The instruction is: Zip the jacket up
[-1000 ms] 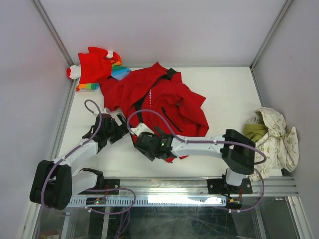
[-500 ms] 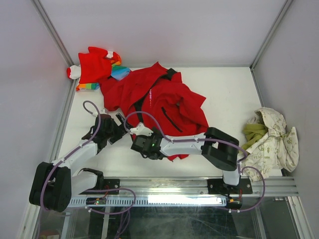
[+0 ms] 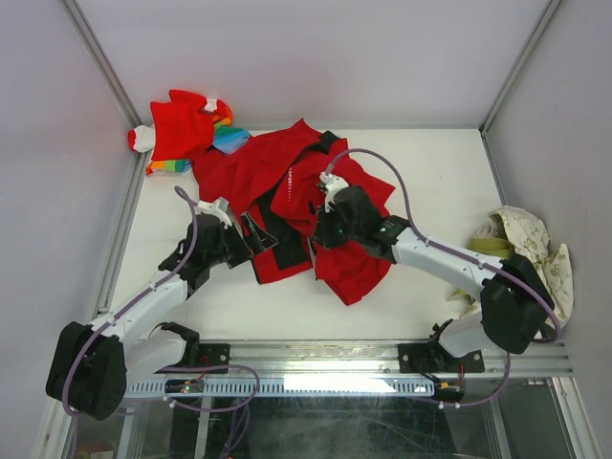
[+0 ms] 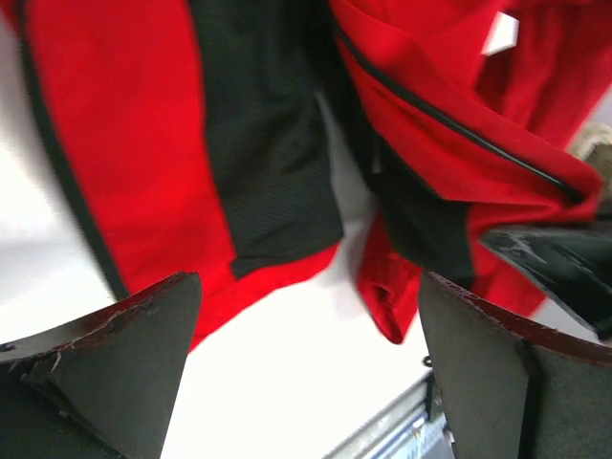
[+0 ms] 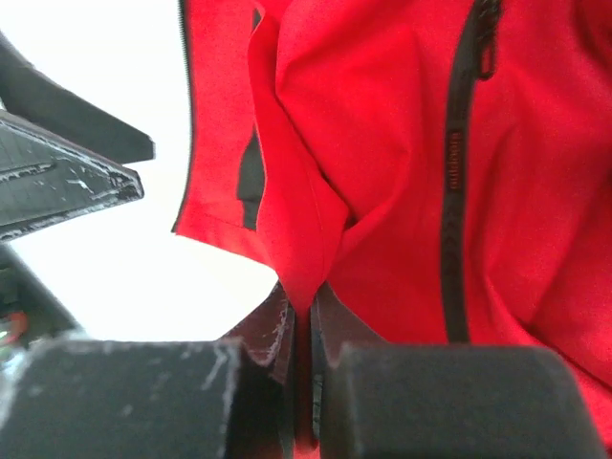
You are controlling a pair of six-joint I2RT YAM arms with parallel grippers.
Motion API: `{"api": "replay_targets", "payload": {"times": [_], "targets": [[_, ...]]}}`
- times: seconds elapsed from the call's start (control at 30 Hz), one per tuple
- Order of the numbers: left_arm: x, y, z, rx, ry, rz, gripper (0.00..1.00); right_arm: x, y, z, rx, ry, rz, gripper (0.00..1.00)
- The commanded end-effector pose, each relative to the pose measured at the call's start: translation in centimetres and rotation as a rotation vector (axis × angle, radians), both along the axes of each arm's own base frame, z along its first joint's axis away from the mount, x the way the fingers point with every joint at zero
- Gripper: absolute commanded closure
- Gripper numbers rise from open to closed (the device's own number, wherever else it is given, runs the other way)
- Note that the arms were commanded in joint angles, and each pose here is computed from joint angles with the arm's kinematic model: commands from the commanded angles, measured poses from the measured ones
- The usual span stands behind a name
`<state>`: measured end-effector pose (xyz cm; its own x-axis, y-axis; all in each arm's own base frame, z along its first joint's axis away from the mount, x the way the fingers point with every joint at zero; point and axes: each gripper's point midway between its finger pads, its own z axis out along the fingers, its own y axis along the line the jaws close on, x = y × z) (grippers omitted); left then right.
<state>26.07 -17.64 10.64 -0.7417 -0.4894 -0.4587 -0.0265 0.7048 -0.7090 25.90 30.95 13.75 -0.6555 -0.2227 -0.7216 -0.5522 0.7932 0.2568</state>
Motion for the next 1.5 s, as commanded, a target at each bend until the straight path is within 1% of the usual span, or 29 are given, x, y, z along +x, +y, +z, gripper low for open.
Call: {"api": "replay_targets", "payload": {"times": [0.0, 0.03, 0.1, 0.23, 0.3, 0.37, 0.53, 0.6, 0.7, 0.77, 0.9, 0.93, 1.03, 1.13, 1.2, 1.27, 1.33, 1.4, 1.47], "targets": [[0.3, -3.1, 5.0, -0.137, -0.138, -0.098, 0.01, -3.4, 4.5, 5.3, 0.485, 0.135, 0.246, 1.0], [0.2, -3.4, 5.1, -0.154, -0.139, -0.103, 0.01, -3.8, 4.7, 4.9, 0.504, 0.165, 0.258, 0.98], [0.1, -4.0, 5.1, -0.175, -0.139, -0.106, 0.01, -3.8, 4.5, 3.2, 0.481, 0.207, 0.229, 0.91], [0.3, -5.1, 3.8, -0.173, -0.112, -0.119, 0.01, -2.6, 2.0, -0.9, 0.329, 0.214, 0.071, 0.81], [0.3, -5.9, 3.1, -0.173, -0.093, -0.134, 0.03, -2.4, 0.7, -1.9, 0.267, 0.205, 0.026, 0.72], [0.4, -6.7, 2.4, -0.172, -0.078, -0.153, 0.06, -2.6, -0.2, -2.2, 0.236, 0.196, 0.004, 0.68], [0.8, -8.5, 1.3, -0.198, -0.035, -0.174, 0.13, -2.5, -3.0, -3.1, 0.136, 0.164, -0.078, 0.66], [1.1, -9.0, 1.3, -0.205, -0.037, -0.181, 0.13, -2.5, -3.8, -2.9, 0.108, 0.146, -0.096, 0.64], [1.5, -9.6, 1.1, -0.201, -0.032, -0.181, 0.13, -2.6, -5.0, -2.5, 0.068, 0.129, -0.114, 0.57], [1.9, -9.9, 1.0, -0.198, -0.032, -0.182, 0.13, -2.6, -5.7, -2.3, 0.043, 0.119, -0.129, 0.54], [2.8, -10.6, 1.7, -0.203, -0.051, -0.186, 0.13, -2.7, -6.9, -2.3, -0.017, 0.105, -0.159, 0.52], [2.9, -10.8, 1.0, -0.193, -0.035, -0.189, 0.13, -2.7, -7.2, -2.4, -0.042, 0.104, -0.168, 0.52], [3.2, -11.4, 0.8, -0.187, -0.031, -0.2, 0.14, -3.1, -7.7, -2.6, -0.096, 0.102, -0.171, 0.51], [3.5, -11.6, 0.5, -0.175, -0.031, -0.202, 0.15, -3.9, -7.7, -2.3, -0.092, 0.114, -0.14, 0.52], [3.7, -11.7, 0.0, -0.163, -0.024, -0.199, 0.16, -4.2, -7.7, -2.0, -0.092, 0.115, -0.118, 0.54], [3.9, -11.6, -0.7, -0.147, -0.013, -0.196, 0.18, -4.4, -8.1, -2.1, -0.11, 0.116, -0.118, 0.6], [3.9, -11.7, -1.1, -0.139, 0.002, -0.195, 0.18, -4.3, -8.6, -2.3, -0.134, 0.119, -0.129, 0.71], [3.7, -11.7, -1.0, -0.143, 0.004, -0.203, 0.17, -4.3, -8.7, -2.3, -0.142, 0.119, -0.134, 0.81], [3.4, -11.6, -0.6, -0.149, -0.004, -0.205, 0.15, -4.4, -8.3, -2.1, -0.122, 0.126, -0.116, 0.87]]}}
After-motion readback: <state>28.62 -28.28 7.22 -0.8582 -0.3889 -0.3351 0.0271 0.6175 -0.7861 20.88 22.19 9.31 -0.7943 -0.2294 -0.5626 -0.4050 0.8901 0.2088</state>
